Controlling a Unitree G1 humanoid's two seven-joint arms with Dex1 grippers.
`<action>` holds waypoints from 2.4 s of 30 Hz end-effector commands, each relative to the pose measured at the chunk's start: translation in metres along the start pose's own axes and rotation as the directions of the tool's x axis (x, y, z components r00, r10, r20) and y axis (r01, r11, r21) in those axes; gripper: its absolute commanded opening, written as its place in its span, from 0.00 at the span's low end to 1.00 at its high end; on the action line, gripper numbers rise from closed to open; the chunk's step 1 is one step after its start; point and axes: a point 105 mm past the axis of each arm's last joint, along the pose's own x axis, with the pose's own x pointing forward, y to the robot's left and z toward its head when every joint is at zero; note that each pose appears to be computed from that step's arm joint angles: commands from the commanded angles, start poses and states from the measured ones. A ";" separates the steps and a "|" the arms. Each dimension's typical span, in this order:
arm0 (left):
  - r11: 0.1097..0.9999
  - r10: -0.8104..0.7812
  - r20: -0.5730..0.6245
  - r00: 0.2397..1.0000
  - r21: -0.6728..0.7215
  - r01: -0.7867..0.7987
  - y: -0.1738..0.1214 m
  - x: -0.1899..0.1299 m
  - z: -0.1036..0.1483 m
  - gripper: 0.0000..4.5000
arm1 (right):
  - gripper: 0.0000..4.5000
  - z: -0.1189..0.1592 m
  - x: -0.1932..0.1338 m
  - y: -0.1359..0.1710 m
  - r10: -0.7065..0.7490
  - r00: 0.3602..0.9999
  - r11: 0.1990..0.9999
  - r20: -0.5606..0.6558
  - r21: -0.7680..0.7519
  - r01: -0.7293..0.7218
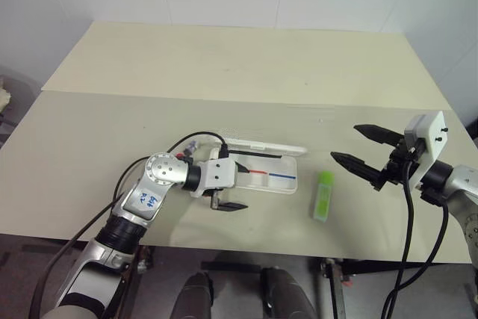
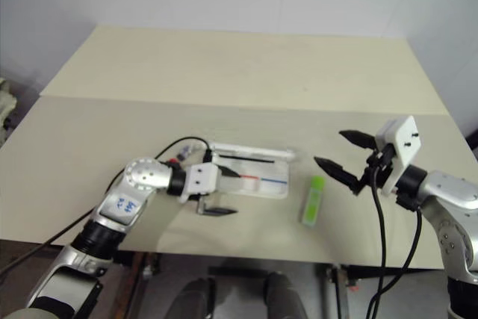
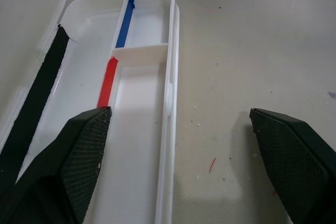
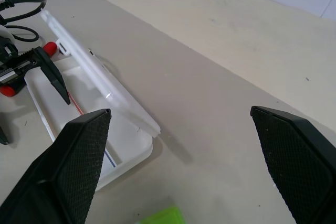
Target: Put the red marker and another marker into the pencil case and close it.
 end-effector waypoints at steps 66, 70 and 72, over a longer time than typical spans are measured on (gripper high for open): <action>0.340 0.867 -0.101 0.488 -0.596 -0.727 -0.017 -0.098 -0.033 0.99 | 1.00 0.005 0.013 0.042 0.374 0.927 0.926 -0.022 -0.042 -0.375; 0.281 0.864 -0.177 0.471 -0.607 -0.743 -0.020 -0.096 -0.036 0.99 | 1.00 0.002 0.011 0.038 0.362 0.932 0.931 -0.029 -0.041 -0.363; 0.250 0.866 -0.191 0.462 -0.635 -0.731 -0.019 -0.094 -0.034 0.99 | 1.00 0.000 0.011 0.037 0.358 0.933 0.933 -0.032 -0.040 -0.359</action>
